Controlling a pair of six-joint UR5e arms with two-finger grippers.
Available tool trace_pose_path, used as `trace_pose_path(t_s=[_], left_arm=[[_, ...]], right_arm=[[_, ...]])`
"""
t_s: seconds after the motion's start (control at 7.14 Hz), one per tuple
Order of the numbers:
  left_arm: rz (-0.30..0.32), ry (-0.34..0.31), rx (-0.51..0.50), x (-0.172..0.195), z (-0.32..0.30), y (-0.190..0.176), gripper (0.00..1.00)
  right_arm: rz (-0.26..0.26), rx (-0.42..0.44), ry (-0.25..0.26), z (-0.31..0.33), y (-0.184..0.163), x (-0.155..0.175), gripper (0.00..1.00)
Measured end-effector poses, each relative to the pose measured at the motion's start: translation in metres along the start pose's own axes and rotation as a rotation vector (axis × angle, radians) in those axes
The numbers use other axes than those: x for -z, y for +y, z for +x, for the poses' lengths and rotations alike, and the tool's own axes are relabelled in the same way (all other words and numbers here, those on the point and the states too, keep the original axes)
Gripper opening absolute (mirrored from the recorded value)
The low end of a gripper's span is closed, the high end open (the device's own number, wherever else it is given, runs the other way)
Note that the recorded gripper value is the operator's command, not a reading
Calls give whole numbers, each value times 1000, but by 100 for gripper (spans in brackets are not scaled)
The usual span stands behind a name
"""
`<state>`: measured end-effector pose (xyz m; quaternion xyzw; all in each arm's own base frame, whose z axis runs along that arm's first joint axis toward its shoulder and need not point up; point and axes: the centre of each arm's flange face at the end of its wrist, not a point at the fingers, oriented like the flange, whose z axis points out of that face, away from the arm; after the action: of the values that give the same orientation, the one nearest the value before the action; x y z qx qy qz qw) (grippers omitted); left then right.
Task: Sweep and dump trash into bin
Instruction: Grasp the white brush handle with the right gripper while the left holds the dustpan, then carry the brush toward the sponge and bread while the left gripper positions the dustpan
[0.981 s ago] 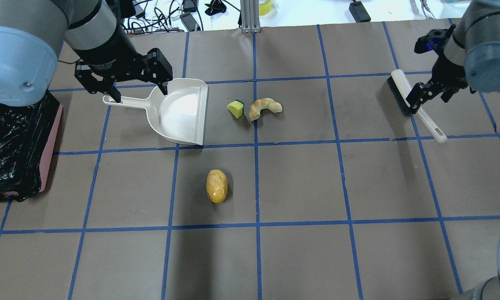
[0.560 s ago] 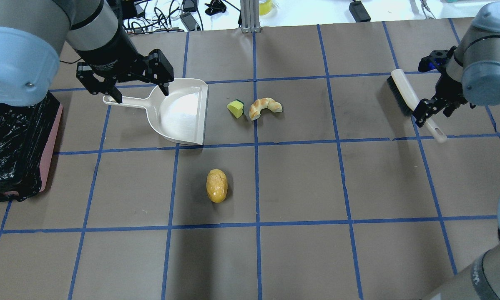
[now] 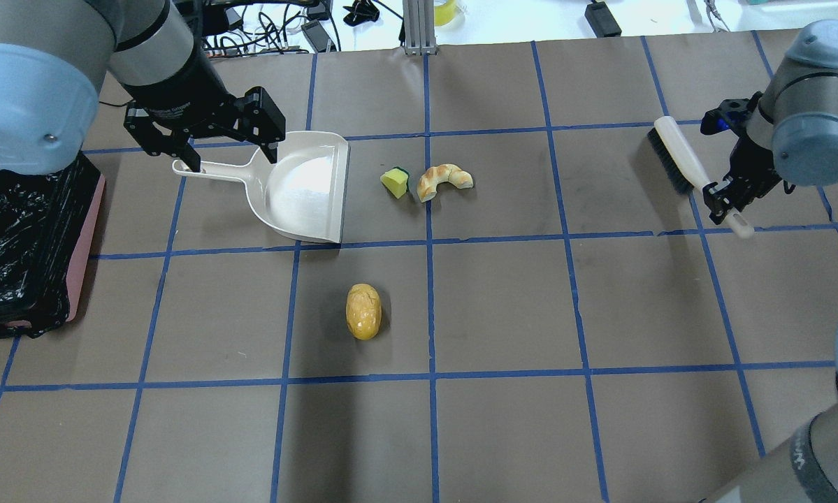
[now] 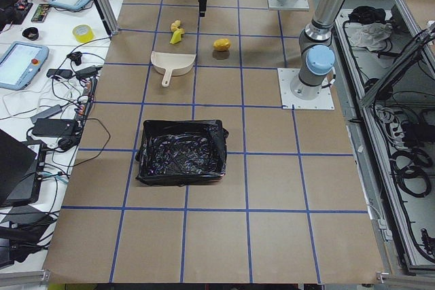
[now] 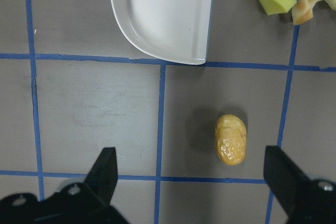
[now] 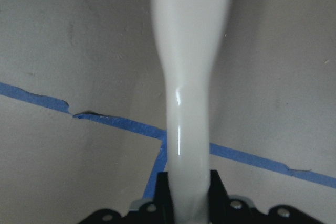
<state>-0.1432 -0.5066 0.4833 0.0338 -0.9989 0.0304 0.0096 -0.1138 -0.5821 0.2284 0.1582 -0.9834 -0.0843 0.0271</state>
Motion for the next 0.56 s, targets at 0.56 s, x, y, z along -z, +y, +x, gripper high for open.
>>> trace_pose_path(t_s=[0.56], left_arm=[[-5, 37, -7, -8, -97, -31, 100]], right_arm=[[38, -95, 61, -54, -32, 34, 0]])
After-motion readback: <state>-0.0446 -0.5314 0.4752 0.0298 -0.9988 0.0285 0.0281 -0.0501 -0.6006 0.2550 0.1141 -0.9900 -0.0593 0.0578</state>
